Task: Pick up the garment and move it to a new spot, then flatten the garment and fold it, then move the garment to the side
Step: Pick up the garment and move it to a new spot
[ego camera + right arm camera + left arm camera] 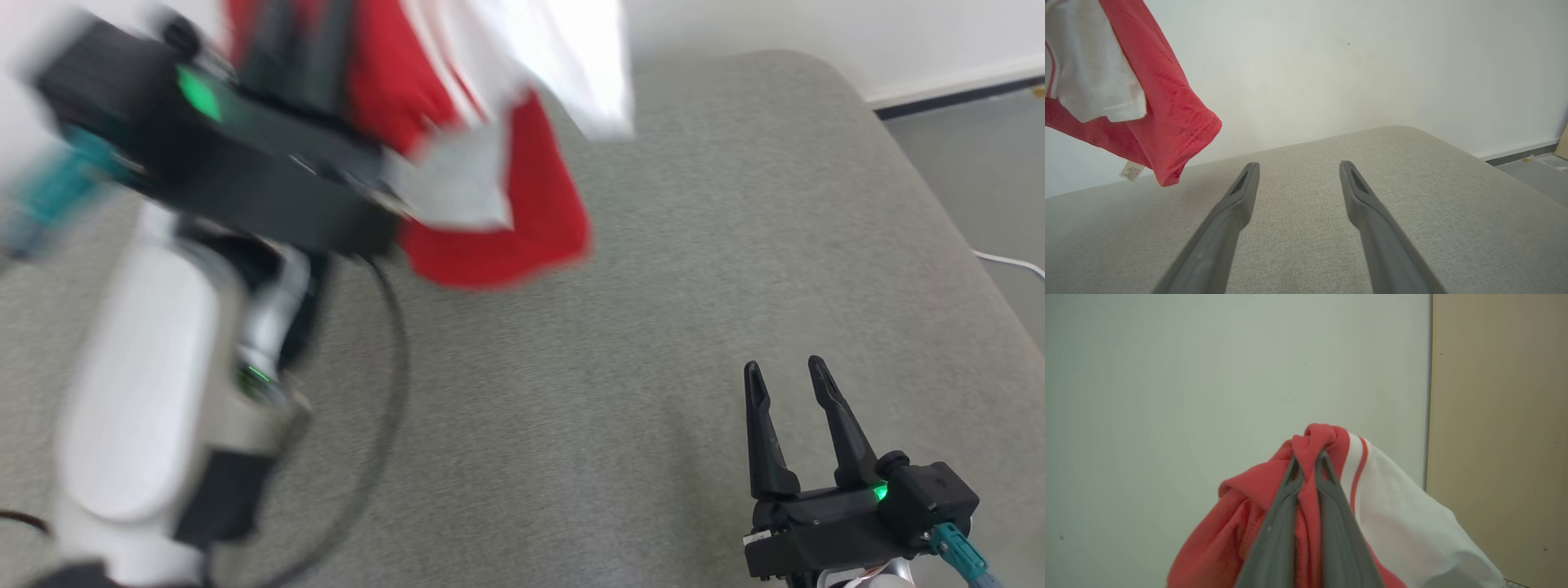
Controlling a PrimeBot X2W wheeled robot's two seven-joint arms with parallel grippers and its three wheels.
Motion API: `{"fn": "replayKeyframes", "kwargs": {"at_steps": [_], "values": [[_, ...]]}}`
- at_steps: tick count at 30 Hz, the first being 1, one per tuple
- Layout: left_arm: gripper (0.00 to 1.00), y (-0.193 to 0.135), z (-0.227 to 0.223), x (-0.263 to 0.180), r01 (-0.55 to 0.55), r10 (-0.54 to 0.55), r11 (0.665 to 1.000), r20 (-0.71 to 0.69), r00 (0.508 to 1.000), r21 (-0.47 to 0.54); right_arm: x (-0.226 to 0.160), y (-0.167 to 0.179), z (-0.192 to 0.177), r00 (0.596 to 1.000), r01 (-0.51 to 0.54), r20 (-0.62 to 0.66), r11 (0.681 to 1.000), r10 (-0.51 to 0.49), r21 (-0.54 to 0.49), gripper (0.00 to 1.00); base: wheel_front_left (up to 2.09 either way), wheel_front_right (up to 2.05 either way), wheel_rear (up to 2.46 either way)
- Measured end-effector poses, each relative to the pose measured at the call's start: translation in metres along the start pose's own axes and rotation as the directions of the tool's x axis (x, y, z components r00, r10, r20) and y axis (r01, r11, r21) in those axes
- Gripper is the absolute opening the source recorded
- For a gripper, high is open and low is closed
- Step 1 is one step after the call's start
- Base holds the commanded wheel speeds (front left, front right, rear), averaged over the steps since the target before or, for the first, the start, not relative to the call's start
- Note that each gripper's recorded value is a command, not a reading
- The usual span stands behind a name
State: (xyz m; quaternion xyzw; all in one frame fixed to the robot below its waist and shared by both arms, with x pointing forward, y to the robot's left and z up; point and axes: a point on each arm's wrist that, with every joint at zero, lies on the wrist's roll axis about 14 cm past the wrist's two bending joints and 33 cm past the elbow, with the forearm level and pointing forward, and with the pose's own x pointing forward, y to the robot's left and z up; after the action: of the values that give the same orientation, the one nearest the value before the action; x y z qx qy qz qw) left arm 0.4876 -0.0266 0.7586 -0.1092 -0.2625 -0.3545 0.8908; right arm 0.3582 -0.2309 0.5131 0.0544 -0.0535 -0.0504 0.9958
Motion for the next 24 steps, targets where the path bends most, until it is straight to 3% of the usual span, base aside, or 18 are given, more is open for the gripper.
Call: {"fn": "replayKeyframes", "kwargs": {"at_steps": [6,12,17,20,21,22,24], "values": [[0.00,-0.031,-0.069,-0.024,-0.004,-0.015,0.992,-0.150,0.989,-0.128,-0.006,-0.008,0.001,1.000,0.028,-0.003,1.000,-0.028,-0.001,1.00,0.00,0.00,0.00],[0.00,-0.038,-0.159,-0.081,-0.101,0.020,0.975,-0.377,0.926,-0.198,-0.009,-0.014,-0.007,0.998,0.046,-0.029,0.999,-0.046,-0.005,1.00,0.00,0.00,0.00],[0.00,-0.035,-0.216,-0.136,-0.148,0.045,0.978,-0.546,0.836,-0.146,-0.008,-0.013,-0.010,0.998,0.043,-0.040,0.999,-0.043,-0.003,1.00,0.00,0.00,0.00],[0.00,-0.039,-0.226,-0.149,-0.156,0.043,0.976,-0.569,0.821,-0.150,-0.007,-0.011,-0.011,0.999,0.038,-0.039,0.999,-0.038,-0.002,1.00,0.00,0.00,0.00],[0.57,-0.039,-0.224,-0.148,-0.160,0.049,0.976,-0.557,0.829,-0.151,-0.006,-0.011,-0.010,0.999,0.035,-0.038,0.999,-0.035,0.000,1.00,0.00,0.00,0.00],[1.00,-0.039,-0.221,-0.147,-0.160,0.053,0.976,-0.547,0.835,-0.150,-0.006,-0.009,-0.010,0.999,0.031,-0.037,1.000,-0.031,0.002,1.00,0.00,0.00,0.00],[1.00,-0.038,-0.217,-0.145,-0.157,0.056,0.977,-0.534,0.844,-0.144,-0.005,-0.007,-0.010,0.999,0.025,-0.036,1.000,-0.025,0.005,1.00,0.00,0.00,0.00]]}}
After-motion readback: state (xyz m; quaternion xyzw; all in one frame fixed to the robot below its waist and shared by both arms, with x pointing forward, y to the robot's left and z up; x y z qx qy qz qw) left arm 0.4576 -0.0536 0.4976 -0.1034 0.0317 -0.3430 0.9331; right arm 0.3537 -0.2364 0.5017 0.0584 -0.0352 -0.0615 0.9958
